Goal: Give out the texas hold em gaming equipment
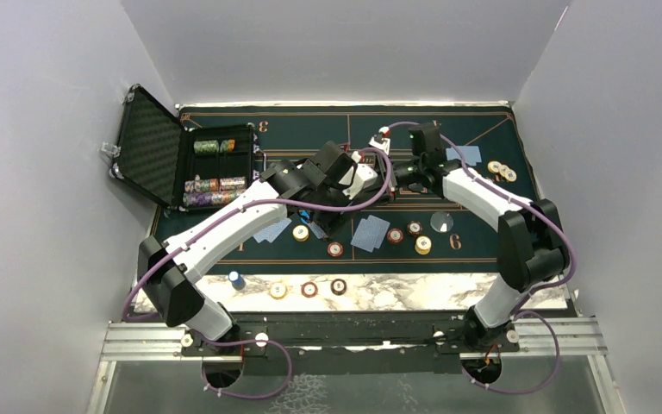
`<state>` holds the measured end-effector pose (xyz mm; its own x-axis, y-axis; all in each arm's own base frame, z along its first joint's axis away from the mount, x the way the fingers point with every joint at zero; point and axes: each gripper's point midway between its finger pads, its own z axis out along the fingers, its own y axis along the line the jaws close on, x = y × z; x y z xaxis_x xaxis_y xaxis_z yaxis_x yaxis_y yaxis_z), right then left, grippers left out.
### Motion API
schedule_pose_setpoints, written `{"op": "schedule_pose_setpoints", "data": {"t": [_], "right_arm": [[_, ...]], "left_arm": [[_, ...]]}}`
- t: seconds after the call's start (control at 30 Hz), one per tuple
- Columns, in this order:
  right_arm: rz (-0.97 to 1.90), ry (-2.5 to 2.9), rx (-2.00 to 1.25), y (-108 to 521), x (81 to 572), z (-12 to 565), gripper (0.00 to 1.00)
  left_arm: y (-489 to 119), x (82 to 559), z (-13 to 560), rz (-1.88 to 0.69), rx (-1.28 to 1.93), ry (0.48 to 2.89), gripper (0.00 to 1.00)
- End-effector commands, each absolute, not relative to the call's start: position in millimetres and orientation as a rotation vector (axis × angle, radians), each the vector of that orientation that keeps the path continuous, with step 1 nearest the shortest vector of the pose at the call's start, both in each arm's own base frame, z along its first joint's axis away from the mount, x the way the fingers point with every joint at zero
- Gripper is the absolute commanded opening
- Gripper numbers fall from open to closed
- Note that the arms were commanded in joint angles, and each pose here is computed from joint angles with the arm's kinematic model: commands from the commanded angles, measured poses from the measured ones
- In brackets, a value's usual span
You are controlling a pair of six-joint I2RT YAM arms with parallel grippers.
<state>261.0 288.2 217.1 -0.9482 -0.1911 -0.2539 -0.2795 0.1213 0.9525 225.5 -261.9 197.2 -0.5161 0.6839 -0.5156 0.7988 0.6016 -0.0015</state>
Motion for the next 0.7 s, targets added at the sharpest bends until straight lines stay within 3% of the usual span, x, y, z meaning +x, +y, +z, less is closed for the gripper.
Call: {"op": "schedule_pose_setpoints", "data": {"t": [0.0, 0.2, 0.67], "right_arm": [[2.043, 2.238, -0.558, 291.3, 254.4, 231.6, 0.35], [2.032, 2.246, -0.557, 290.7, 253.4, 230.1, 0.25], [2.077, 2.257, -0.567, 296.3, 246.9, 226.9, 0.19]], "left_arm": [[-268.4, 225.5, 214.9, -0.376, 1.170, 2.291, 0.00], [-266.7, 225.2, 211.6, -0.367, 1.174, 2.298, 0.00], [-268.9, 226.7, 210.8, -0.365, 1.174, 2.301, 0.00]]}}
